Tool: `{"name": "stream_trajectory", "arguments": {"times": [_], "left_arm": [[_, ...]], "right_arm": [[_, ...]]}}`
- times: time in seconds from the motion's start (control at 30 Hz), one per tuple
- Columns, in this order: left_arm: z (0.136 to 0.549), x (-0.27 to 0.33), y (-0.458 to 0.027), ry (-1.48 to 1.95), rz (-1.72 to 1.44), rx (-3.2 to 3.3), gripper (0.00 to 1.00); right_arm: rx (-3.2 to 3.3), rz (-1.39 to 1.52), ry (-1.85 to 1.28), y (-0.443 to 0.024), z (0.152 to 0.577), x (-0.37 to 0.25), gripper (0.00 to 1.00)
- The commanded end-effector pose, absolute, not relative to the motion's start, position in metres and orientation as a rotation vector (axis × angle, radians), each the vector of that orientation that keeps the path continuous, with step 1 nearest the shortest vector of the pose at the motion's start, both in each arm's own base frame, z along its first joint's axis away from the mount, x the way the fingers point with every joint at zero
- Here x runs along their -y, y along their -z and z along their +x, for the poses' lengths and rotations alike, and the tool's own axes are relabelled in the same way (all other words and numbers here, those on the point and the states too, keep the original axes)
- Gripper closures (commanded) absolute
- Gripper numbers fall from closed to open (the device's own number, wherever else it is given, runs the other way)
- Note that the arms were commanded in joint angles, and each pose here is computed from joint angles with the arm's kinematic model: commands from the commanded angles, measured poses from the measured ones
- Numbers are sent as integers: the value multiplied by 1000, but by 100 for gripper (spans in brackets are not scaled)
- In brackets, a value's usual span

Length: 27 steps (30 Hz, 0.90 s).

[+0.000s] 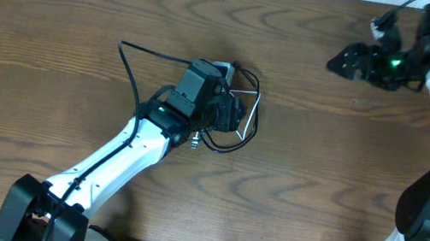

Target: Untangle cables

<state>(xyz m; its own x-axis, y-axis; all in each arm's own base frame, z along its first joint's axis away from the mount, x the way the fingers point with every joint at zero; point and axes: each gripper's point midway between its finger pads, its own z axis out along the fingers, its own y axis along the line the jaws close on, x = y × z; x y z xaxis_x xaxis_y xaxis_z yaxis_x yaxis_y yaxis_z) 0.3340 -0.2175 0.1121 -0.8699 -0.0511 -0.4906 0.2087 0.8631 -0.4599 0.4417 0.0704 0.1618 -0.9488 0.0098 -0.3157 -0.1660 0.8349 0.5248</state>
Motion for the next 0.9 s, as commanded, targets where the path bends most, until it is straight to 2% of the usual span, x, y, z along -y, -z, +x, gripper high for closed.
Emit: {"name": "stream_trajectory", "arguments": {"times": [0.0,0.23,0.5,0.73,0.87], "left_arm": [[328,216,-107,705,151,-2568,41],[308,239,-115,896,358,-2548,43],[320,245,-122,900,398,-2471,45],[326,262,-104,914,436,-2464,49],[330,267,-97,917,446,-2455,56]], "right_arm": [[-2781,-73,-739,-139,436,-70,2],[-2830,-50,-754,-113,424,-71,2],[-2853,-41,-762,-106,418,-72,2],[-2841,-45,-763,-106,420,-72,2],[-2838,-47,-762,-106,421,-72,2]]}}
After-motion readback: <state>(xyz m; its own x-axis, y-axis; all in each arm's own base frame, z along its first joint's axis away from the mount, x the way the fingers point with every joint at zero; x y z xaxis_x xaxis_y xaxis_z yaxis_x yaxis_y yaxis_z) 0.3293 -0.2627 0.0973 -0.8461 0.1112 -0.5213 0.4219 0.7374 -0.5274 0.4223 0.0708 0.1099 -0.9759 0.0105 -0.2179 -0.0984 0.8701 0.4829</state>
